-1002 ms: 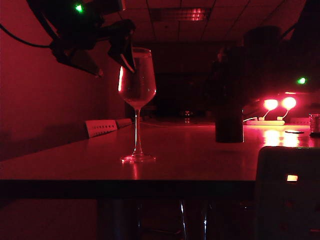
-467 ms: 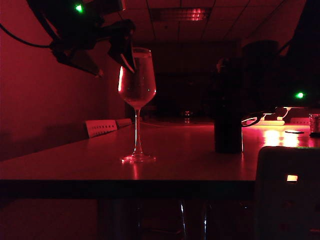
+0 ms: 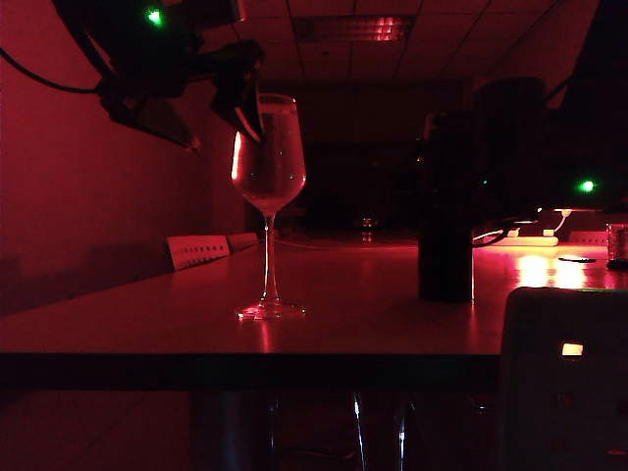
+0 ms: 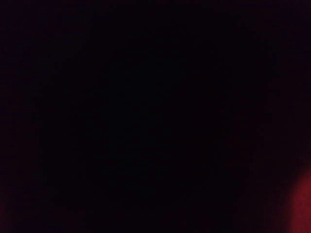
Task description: Pick up the black thermos cup, pour some water from it into the stemmed glass, and then put the thermos cup back on the table.
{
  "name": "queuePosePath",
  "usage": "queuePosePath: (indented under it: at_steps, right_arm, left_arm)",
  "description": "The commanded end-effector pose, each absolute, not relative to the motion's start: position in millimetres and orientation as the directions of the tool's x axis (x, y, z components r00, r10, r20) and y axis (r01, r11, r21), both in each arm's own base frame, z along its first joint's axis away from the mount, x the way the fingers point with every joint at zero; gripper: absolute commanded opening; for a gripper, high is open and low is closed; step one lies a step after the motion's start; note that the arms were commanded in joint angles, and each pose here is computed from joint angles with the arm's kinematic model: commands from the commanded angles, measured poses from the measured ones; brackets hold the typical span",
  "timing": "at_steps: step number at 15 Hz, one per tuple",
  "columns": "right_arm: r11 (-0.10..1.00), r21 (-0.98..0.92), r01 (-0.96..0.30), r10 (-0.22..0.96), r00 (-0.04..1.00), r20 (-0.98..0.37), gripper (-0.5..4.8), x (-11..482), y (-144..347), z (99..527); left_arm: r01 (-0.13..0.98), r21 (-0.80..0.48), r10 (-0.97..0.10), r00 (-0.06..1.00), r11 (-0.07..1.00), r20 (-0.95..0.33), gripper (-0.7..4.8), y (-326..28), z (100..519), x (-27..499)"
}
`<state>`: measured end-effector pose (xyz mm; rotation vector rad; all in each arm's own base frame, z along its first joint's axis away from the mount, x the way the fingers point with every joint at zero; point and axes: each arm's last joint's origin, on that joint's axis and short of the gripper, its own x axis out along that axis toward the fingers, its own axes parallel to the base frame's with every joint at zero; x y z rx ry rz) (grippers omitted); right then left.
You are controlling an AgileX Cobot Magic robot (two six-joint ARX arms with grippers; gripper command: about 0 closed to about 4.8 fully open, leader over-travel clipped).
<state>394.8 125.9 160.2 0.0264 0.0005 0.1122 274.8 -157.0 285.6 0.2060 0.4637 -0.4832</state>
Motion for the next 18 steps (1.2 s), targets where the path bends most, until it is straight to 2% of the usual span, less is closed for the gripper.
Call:
queuePosePath:
  at_steps: [1, 4, 7, 10, 13, 16, 18]
  right_arm:
    - [0.993, 0.016, -0.12, 0.12, 0.993, -0.01, 4.79, 384.0, 124.6, 178.5]
    - [0.995, -0.001, -0.095, 0.095, 0.995, -0.006, 4.79, 352.7, 113.1, 194.6]
    - [0.994, -0.018, -0.108, 0.107, 0.991, -0.078, 4.79, 303.1, 98.1, 211.5]
    - [0.971, -0.014, -0.24, 0.236, 0.963, -0.13, 4.79, 248.3, 86.4, 261.2]
    - [0.964, 0.0, -0.266, 0.266, 0.964, 0.0, 4.79, 187.7, 66.2, 313.1]
    - [0.964, 0.006, -0.266, 0.265, 0.961, 0.075, 4.79, 131.1, 45.5, 334.8]
    - [0.953, 0.003, -0.303, 0.303, 0.951, 0.061, 4.79, 105.1, 37.2, 334.6]
  left_arm:
    - [0.488, 0.093, -0.403, 0.8, 0.868, -0.444, 4.79, -154.8, 295.1, 270.9]
    - [0.449, 0.107, -0.381, 0.843, 0.887, -0.381, 4.79, -143.1, 320.3, 252.7]
    - [0.447, 0.103, -0.381, 0.845, 0.889, -0.375, 4.79, -121.0, 347.2, 214.5]
    - [0.44, 0.092, -0.402, 0.874, 0.893, -0.272, 4.79, -96.2, 377.5, 171.5]
    - [0.438, 0.071, -0.426, 0.894, 0.896, -0.139, 4.79, -71.0, 400.4, 127.2]
    - [0.465, -0.015, -0.462, 0.875, 0.885, -0.146, 4.79, -49.9, 400.8, 88.4]
    - [0.466, -0.036, -0.466, 0.871, 0.884, -0.159, 4.79, -35.9, 397.0, 64.0]
